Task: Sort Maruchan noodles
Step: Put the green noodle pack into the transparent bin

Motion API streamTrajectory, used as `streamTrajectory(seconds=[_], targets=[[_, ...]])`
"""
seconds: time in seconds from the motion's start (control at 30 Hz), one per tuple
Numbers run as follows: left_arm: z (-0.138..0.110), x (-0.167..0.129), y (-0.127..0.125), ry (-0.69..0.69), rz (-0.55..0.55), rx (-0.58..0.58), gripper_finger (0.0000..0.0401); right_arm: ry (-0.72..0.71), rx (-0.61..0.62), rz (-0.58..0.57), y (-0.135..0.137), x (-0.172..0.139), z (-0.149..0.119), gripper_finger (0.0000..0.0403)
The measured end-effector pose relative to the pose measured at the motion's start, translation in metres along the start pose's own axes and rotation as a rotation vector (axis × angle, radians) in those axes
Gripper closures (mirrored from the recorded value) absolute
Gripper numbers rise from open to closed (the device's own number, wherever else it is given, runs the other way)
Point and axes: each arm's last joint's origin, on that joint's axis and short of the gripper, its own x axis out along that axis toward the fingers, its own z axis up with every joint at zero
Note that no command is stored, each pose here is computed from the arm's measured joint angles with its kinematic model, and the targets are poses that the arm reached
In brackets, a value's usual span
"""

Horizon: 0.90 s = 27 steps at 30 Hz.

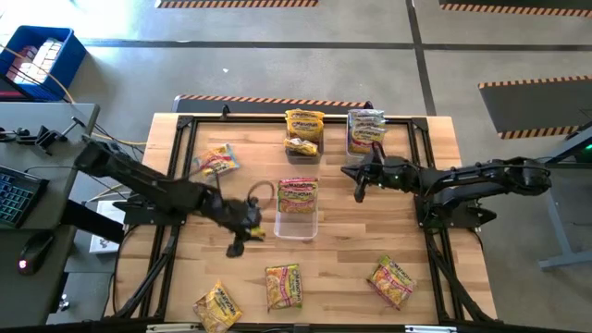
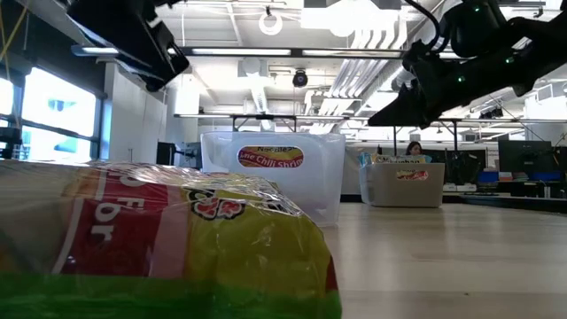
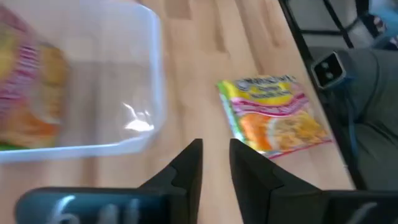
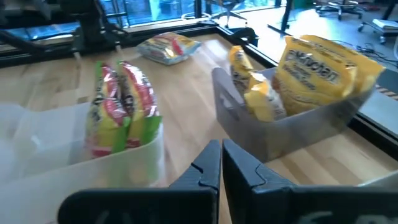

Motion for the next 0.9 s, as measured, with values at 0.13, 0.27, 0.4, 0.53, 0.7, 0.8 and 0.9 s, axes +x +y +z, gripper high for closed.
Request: streamTrajectory(seconds=[0.13, 0.27, 0.4, 0.53, 0.7, 0.8, 0.9], targets=[[0.004, 0.019, -0.027, 0.119, -0.006, -0.017, 0.0296, -0.001, -0.004, 0.027, 0.006, -0.001, 0.0, 0.0403], [0.013, 0.034, -0.047, 0.187, 0.009, -0.027, 0.0266, -0.004, 0.012, 0.049, 0.012, -0.002, 0.0, 0.0403], [0.028, 0.05, -0.059, 0.21, 0.011, -0.031, 0.0243, -0.014, 0.017, 0.023, 0.016, -0.003, 0.0, 0.0403], [0.04, 0.068, -0.065, 0.217, 0.009, -0.033, 0.023, -0.043, -0.004, 0.028, 0.02, -0.004, 0.002, 0.0403], [0.045, 0.094, -0.059, 0.254, 0.022, -0.048, 0.0222, -0.072, -0.009, 0.042, 0.023, -0.005, 0.005, 0.0403], [0.045, 0.108, -0.052, 0.284, 0.047, -0.06, 0.0221, -0.072, -0.012, 0.045, 0.023, -0.005, 0.005, 0.0403], [0.046, 0.117, -0.046, 0.311, 0.067, -0.056, 0.0221, -0.072, -0.013, 0.045, 0.023, -0.005, 0.005, 0.0403]])
